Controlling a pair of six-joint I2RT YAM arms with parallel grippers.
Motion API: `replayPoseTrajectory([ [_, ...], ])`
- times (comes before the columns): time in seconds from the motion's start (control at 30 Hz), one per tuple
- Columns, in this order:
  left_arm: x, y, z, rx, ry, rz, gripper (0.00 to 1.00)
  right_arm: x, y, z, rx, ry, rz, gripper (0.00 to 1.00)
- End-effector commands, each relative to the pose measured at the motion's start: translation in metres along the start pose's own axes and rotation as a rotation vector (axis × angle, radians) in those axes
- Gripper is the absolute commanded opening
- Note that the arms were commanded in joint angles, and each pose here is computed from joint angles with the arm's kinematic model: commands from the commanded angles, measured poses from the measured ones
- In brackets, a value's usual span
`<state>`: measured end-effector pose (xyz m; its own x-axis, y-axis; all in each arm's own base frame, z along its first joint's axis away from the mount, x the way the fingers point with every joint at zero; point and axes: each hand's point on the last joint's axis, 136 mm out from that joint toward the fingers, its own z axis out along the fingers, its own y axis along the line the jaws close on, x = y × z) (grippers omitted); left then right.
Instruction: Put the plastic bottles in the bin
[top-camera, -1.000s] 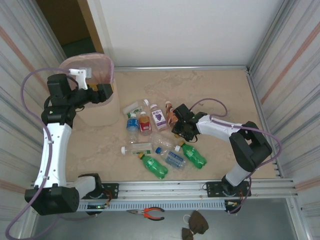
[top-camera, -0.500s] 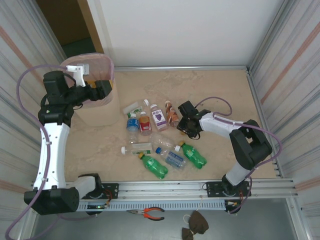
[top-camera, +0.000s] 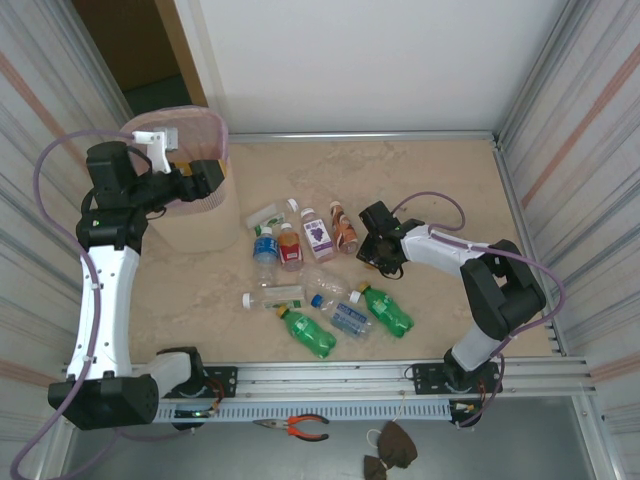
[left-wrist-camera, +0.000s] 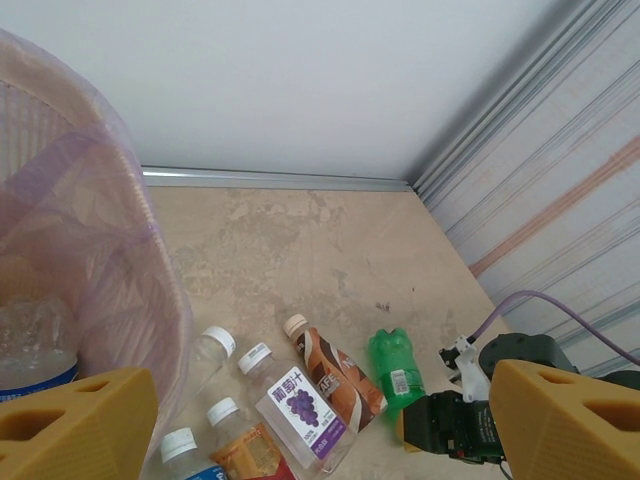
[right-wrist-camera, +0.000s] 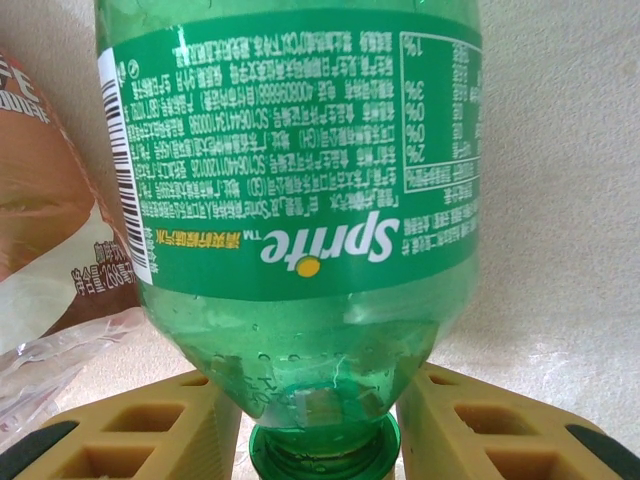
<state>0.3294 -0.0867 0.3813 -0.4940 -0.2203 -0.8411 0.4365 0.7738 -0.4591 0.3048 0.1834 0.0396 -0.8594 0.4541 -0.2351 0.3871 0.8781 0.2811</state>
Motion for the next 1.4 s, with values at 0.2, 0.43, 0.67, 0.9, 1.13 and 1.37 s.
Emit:
replayPoseTrajectory([
  [0.2,-0.006,-0.016,-0.007,0.039,-0.021,0.015,0.87,0.001,-0.003,0.003,0.006,0.012,-0.032,0.40],
  [0.43,-0.005,-0.015,-0.006,0.045,-0.022,0.007,0.87,-0.002,-0.004,-0.006,0.003,-0.011,-0.044,0.34],
  [0.67,-0.005,-0.016,-0.004,0.068,-0.025,-0.004,0.86,-0.012,0.001,-0.031,-0.034,-0.073,-0.050,0.29],
  [0.9,-0.004,-0.032,0.004,0.137,-0.018,0.026,0.86,-0.024,0.017,-0.070,-0.139,-0.157,-0.169,0.28],
  [1.13,-0.004,-0.064,0.018,0.252,-0.014,0.086,0.86,-0.029,0.058,-0.144,-0.418,-0.334,-0.435,0.29],
  [1.37,0.000,-0.113,0.038,0.419,-0.009,0.146,0.86,-0.019,0.093,-0.234,-0.767,-0.593,-0.685,0.28],
])
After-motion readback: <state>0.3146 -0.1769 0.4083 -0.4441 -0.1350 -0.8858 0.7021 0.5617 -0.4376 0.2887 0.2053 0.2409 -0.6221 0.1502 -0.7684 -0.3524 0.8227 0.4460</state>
